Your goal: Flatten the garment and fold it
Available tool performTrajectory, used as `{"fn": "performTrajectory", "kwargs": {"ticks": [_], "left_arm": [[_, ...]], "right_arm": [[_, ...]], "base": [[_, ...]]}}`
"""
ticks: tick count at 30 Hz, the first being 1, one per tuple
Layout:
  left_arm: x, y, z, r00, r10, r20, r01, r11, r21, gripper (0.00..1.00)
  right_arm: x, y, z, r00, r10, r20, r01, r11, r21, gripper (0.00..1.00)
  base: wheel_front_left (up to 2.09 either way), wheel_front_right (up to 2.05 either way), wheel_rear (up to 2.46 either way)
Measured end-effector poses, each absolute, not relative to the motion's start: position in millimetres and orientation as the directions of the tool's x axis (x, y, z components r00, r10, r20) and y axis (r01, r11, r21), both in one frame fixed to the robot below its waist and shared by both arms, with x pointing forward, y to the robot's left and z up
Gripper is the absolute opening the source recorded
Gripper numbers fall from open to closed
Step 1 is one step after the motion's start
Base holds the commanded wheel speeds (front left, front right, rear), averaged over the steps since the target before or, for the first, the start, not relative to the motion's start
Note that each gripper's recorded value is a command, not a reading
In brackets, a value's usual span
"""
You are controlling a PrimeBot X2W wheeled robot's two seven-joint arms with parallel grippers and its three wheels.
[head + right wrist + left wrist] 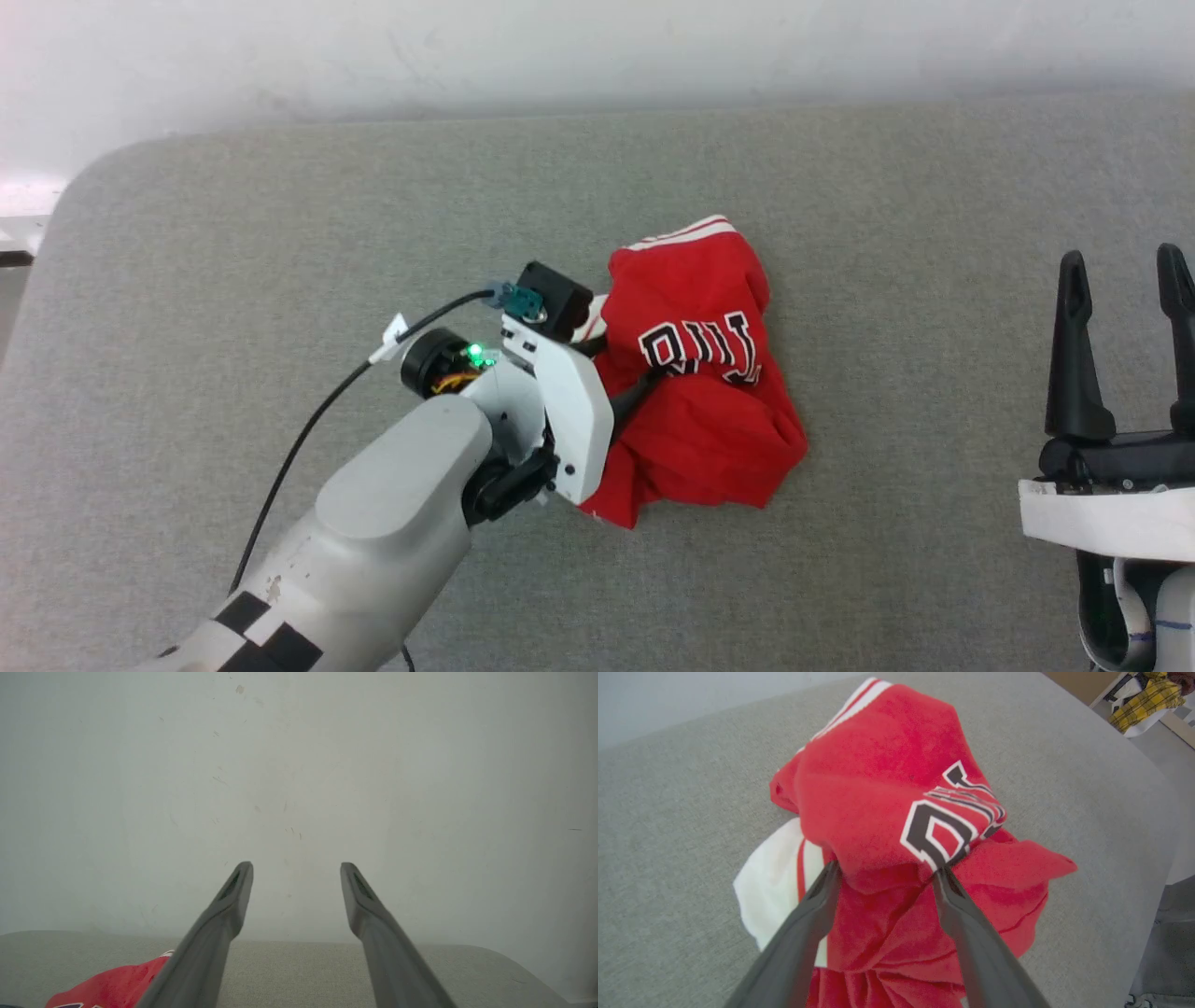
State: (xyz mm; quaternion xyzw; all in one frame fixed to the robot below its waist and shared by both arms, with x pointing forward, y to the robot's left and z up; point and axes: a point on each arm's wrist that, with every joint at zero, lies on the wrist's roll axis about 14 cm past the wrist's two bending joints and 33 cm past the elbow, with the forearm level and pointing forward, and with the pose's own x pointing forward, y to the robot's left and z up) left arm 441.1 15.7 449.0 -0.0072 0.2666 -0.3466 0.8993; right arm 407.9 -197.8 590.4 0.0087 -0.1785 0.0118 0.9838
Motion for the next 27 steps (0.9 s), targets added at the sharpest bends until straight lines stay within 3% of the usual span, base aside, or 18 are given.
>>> {"fn": "performTrajectory", "kwargs": {"ticks": [8,16,21,27], "left_arm": [[454,32,533,0.768,-0.617,-0.174,0.596,0.787,-0.157,1.0],[432,122,560,0.944,-0.321,0.084,0.33,0.929,-0.165,1.0],[404,165,553,0.984,-0.13,0.12,0.153,0.964,-0.216,1.0],[363,195,556,0.984,0.024,0.175,0.003,0.988,-0.151,1.0]], "right_arm": [[402,-184,601,0.924,0.056,0.379,-0.068,0.998,0.017,1.0],[396,-178,596,0.929,0.073,0.362,-0.088,0.996,0.025,1.0],[392,-181,588,0.938,0.066,0.339,-0.081,0.996,0.028,1.0],[388,-184,575,0.953,0.058,0.299,-0.073,0.997,0.039,1.0]], "base": [[0.0,0.0,0.0],[0.0,0.0,0.0],[0.0,0.0,0.0],[0.0,0.0,0.0]]}}
